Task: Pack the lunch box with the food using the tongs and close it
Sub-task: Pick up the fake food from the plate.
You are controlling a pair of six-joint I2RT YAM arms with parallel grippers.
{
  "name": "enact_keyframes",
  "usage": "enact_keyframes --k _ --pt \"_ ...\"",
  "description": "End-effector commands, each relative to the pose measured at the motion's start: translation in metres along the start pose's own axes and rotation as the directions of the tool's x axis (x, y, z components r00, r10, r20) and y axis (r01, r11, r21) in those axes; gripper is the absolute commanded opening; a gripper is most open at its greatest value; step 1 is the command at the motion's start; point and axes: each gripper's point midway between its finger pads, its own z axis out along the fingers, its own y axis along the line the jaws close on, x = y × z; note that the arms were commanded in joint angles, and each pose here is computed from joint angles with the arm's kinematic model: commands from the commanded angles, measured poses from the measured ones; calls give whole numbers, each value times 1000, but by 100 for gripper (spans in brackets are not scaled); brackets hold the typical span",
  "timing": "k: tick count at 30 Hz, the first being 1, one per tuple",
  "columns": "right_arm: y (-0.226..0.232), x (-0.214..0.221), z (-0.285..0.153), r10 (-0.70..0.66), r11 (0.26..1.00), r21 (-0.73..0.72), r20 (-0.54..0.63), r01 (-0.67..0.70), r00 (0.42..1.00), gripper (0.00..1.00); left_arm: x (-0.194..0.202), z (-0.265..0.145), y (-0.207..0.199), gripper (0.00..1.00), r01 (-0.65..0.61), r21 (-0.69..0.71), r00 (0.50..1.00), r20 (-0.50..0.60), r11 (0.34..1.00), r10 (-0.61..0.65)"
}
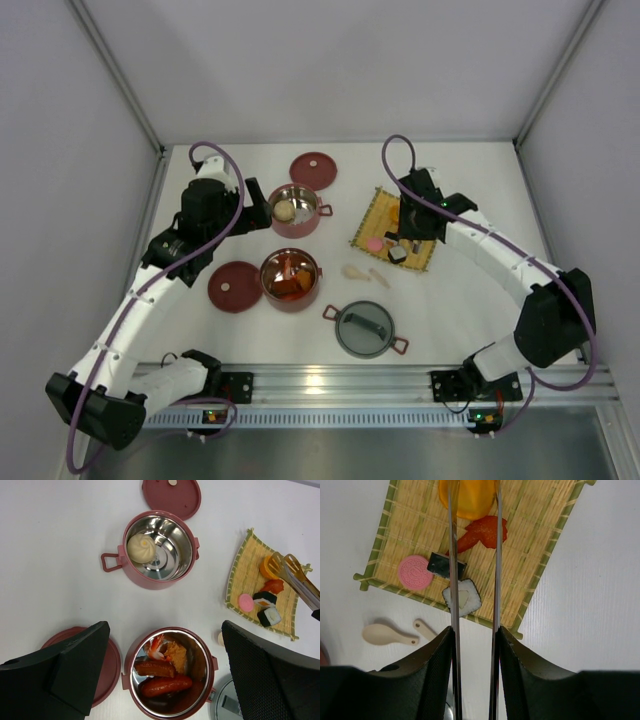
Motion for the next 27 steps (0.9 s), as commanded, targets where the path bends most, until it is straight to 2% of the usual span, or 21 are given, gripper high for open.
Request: enact_keyframes --k 1,19,27 --pt "-1 -16 -2 36 999 -23 57 -35 998 38 -5 4 -3 99 7 10 1000 30 1000 -7" --pt "-13 -16 -20 37 999 -5 83 -37 996 39 -2 6 -4 99 7 14 1000 20 1000 -8" --pt "-15 -9 -15 33 999 4 66 -34 997 39 -3 6 -4 99 9 13 1000 22 1000 -9"
